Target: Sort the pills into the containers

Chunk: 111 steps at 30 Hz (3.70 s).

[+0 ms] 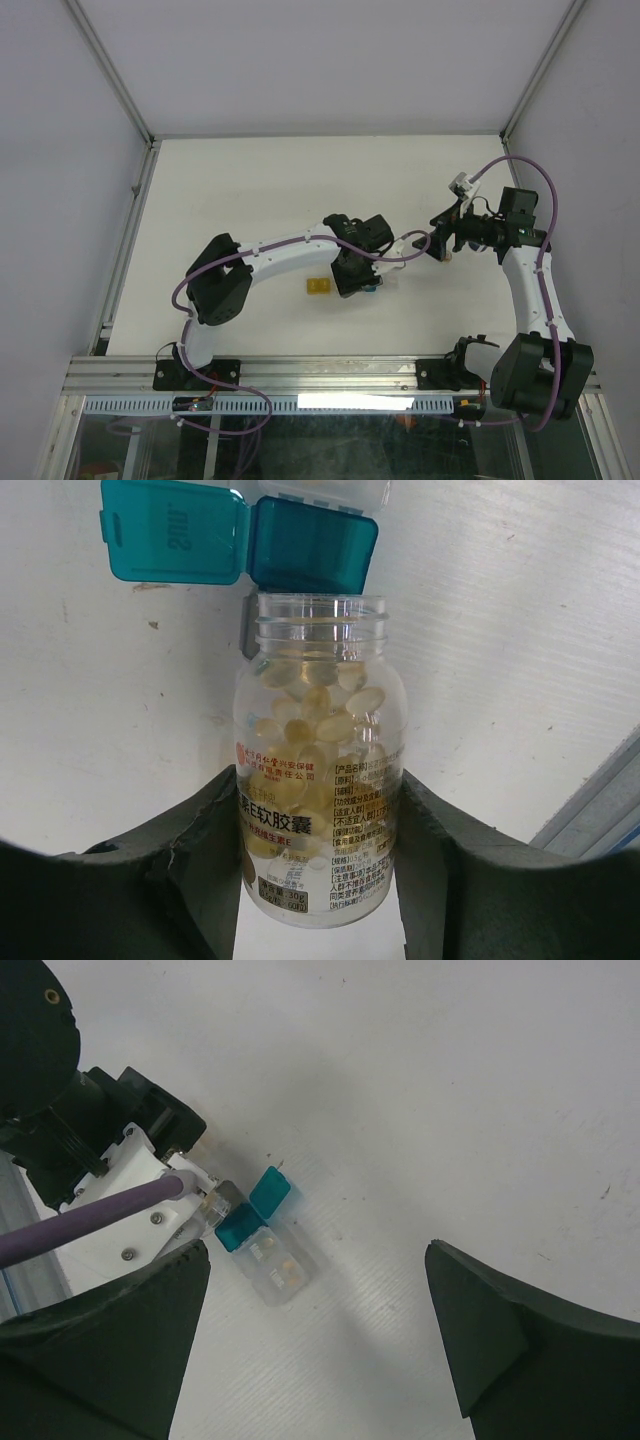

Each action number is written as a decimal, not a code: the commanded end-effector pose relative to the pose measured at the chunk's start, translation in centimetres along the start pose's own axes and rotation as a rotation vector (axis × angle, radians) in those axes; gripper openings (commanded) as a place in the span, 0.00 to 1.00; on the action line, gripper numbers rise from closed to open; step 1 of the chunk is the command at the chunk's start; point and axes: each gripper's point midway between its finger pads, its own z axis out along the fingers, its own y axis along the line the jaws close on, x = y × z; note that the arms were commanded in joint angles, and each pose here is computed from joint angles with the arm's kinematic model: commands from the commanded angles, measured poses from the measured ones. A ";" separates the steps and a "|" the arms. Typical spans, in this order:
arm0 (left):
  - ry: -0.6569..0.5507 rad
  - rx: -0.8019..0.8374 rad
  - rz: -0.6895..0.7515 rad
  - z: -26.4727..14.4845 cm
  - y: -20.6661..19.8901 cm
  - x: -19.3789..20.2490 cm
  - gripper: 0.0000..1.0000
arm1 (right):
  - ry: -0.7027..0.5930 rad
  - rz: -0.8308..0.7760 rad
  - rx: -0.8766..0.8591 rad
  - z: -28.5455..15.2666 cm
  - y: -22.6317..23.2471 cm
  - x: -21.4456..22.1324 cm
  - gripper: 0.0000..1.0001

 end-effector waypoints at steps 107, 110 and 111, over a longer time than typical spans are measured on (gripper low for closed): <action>0.000 -0.097 -0.085 -2.0 1.7 -1.1 0.00 | -0.058 -0.036 0.000 -1.3 0.2 -1.6 0.92; -0.037 -0.103 0.006 -1.8 -0.1 -2.3 0.00 | -0.059 -0.035 0.002 -1.3 0.2 -1.4 0.92; -0.031 -0.110 -0.042 -1.6 1.4 -1.7 0.00 | -0.059 -0.038 0.002 -1.3 0.2 -1.6 0.93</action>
